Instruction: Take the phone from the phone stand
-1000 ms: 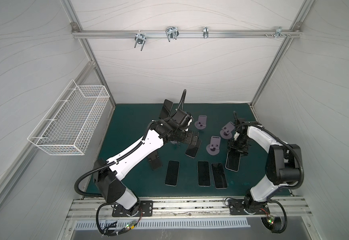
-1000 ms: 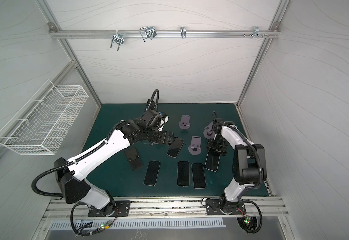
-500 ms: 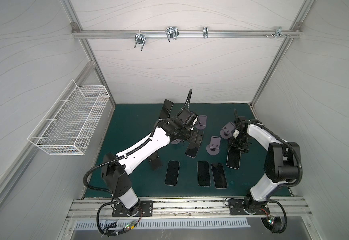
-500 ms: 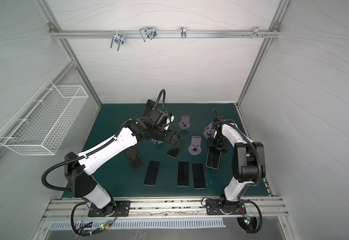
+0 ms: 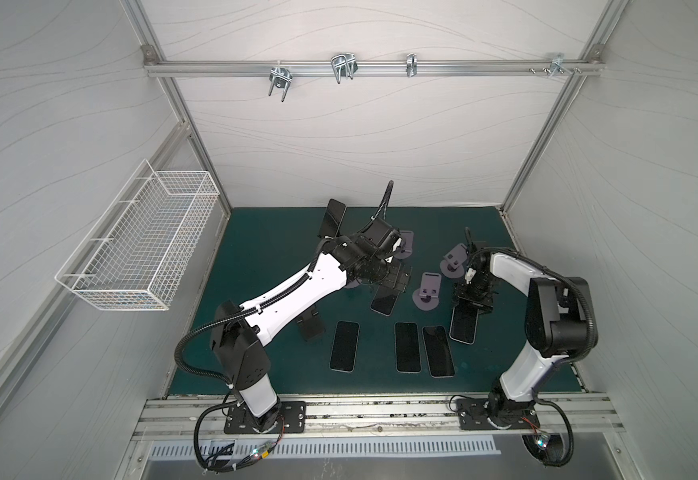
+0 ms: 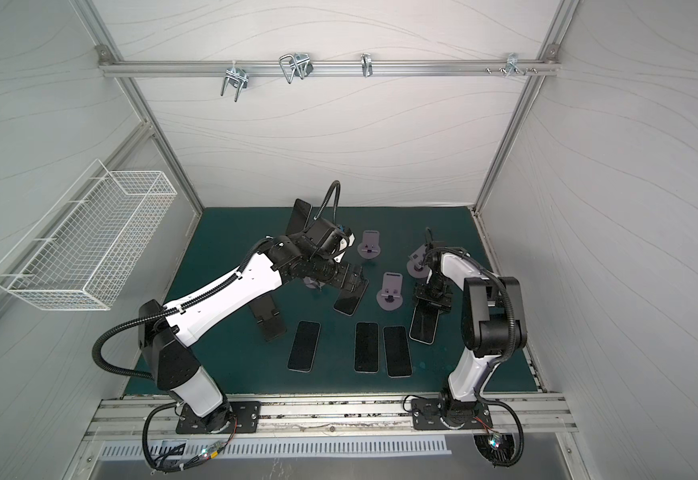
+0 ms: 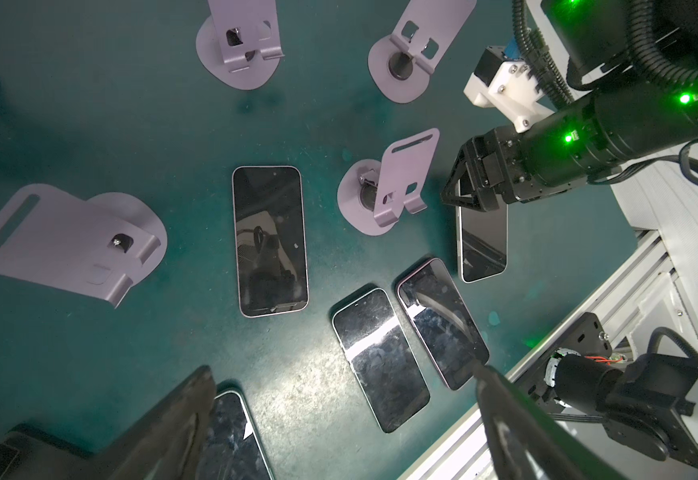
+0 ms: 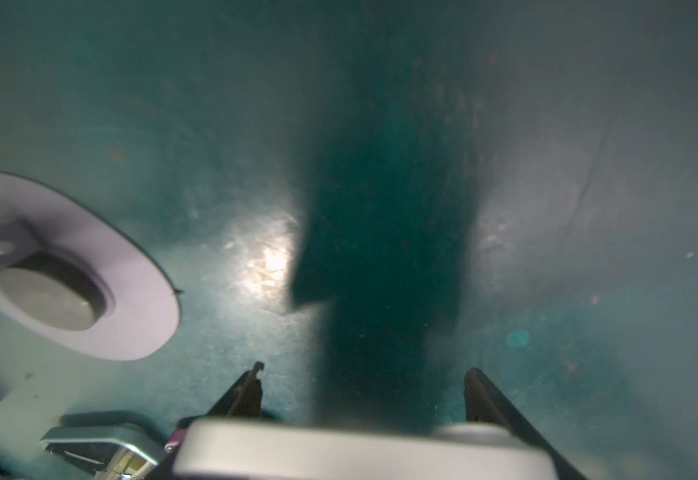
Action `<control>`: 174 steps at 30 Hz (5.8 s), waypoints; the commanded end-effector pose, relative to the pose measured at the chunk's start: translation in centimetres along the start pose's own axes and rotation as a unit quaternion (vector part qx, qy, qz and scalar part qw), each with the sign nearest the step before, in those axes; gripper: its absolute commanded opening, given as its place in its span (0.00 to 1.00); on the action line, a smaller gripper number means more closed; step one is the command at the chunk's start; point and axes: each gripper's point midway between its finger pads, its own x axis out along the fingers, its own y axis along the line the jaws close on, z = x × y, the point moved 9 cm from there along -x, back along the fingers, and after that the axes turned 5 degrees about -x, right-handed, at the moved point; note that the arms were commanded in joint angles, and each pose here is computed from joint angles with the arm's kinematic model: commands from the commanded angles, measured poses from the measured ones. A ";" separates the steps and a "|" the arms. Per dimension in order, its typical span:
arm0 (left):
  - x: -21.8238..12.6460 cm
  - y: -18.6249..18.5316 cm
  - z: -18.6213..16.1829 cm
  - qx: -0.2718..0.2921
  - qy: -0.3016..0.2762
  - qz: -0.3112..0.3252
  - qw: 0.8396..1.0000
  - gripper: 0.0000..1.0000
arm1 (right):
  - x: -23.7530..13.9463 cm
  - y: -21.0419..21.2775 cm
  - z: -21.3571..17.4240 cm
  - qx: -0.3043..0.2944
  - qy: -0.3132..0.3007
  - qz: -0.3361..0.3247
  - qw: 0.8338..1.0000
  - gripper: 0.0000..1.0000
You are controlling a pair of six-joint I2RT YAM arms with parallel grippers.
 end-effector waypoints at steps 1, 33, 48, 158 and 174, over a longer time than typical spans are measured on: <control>-1.1 -0.4 0.9 0.013 -0.020 0.006 1.000 0.99 | -0.9 -0.1 -0.4 0.017 -0.014 0.004 1.000 0.58; -0.8 -0.3 1.1 0.019 -0.019 0.021 0.999 0.99 | 1.1 0.8 -0.3 0.024 -0.051 -0.022 0.998 0.59; -0.4 -0.3 1.1 0.030 -0.015 0.024 0.999 0.99 | 1.3 1.1 -0.6 0.019 -0.083 -0.028 0.996 0.62; 3.7 10.1 1.9 -0.304 -0.109 0.283 0.903 0.98 | -21.1 17.8 -12.7 -0.350 -0.266 0.316 0.841 0.79; 7.7 11.4 4.1 -0.295 -0.105 0.280 0.908 0.92 | -21.6 18.3 -13.6 -0.376 -0.250 0.350 0.821 0.77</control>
